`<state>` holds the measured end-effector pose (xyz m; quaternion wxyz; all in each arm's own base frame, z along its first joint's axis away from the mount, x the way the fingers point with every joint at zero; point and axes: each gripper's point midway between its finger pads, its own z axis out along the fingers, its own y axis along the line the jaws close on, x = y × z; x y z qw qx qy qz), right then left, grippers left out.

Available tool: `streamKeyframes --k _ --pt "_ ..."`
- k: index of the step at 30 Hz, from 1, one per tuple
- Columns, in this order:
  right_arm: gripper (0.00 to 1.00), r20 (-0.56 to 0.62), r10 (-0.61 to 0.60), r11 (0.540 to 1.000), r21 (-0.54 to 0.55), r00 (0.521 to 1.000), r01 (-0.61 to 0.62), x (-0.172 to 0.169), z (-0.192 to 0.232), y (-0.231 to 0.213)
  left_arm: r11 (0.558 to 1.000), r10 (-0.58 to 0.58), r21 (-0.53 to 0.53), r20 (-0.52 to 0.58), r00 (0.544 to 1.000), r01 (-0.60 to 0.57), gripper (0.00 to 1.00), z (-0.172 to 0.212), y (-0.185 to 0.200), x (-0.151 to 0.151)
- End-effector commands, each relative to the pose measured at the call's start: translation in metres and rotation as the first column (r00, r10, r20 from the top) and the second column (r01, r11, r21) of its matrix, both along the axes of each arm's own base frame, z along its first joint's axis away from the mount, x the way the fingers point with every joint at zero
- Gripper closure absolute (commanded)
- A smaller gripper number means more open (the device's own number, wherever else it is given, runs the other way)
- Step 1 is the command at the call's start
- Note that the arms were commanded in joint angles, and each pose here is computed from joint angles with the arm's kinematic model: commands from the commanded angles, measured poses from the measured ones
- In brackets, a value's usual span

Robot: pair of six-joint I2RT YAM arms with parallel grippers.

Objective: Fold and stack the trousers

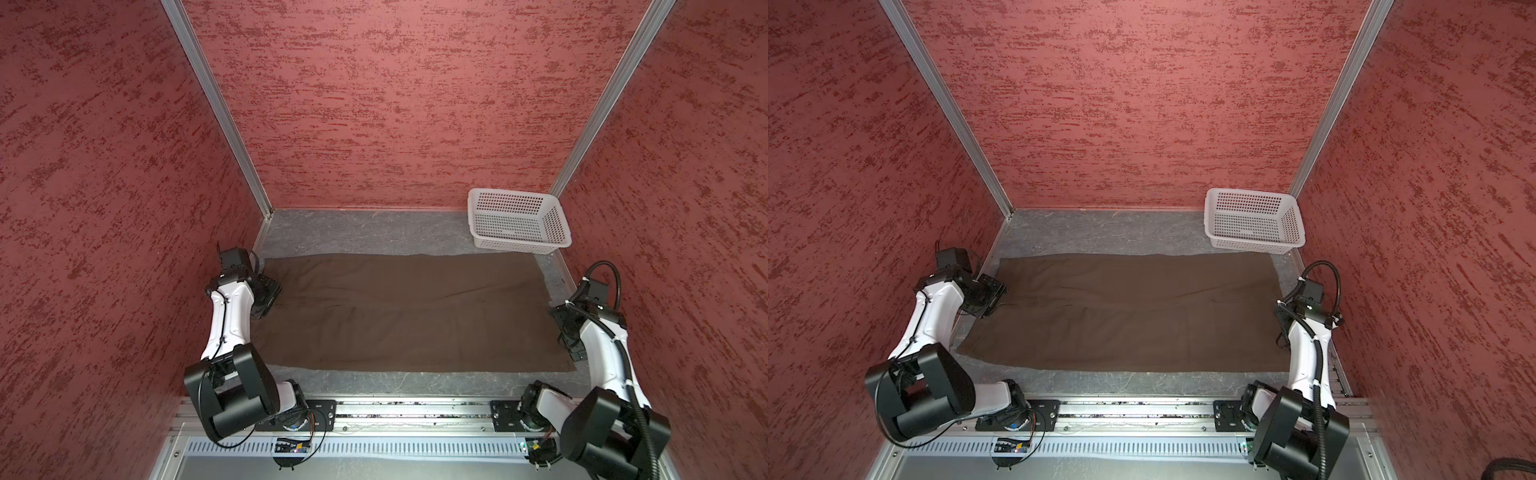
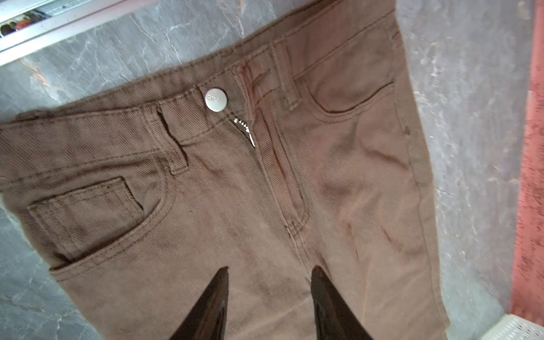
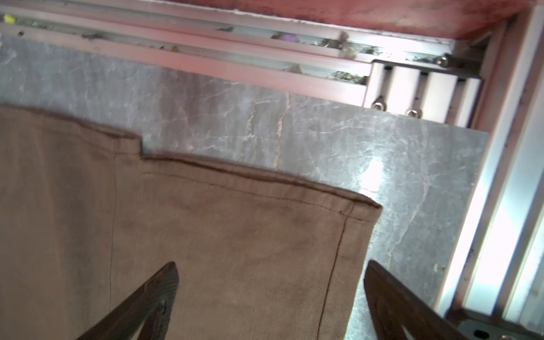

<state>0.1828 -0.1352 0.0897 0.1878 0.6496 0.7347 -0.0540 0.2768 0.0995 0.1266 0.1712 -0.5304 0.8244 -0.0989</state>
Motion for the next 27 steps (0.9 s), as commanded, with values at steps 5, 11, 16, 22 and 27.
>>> streamKeyframes --k 5,11,16,22,27 --pt "0.20 -0.078 -0.180 0.984 -0.004 0.981 0.180 -0.039 -0.013 -0.015 0.994 -0.071 -0.088 -0.013 0.997 0.070 0.54 -0.011 -0.016 0.011" --pt "0.31 -0.127 -0.199 0.975 0.079 0.972 0.210 -0.051 -0.037 -0.013 0.995 -0.071 -0.078 -0.022 0.997 0.069 0.54 -0.016 -0.012 0.010" --pt "0.46 -0.128 -0.195 0.974 0.089 0.972 0.207 -0.051 -0.054 -0.021 0.994 -0.064 -0.086 -0.021 0.998 0.062 0.54 -0.018 -0.012 0.005" --pt "0.51 -0.096 -0.185 0.969 0.145 0.978 0.197 -0.043 -0.075 -0.018 0.995 -0.055 -0.079 -0.033 0.998 0.052 0.54 -0.023 -0.011 0.000" --pt "0.75 -0.087 -0.181 0.965 0.177 0.980 0.195 -0.041 -0.091 -0.014 0.997 -0.048 -0.068 -0.083 0.995 0.042 0.50 -0.033 -0.007 -0.012"
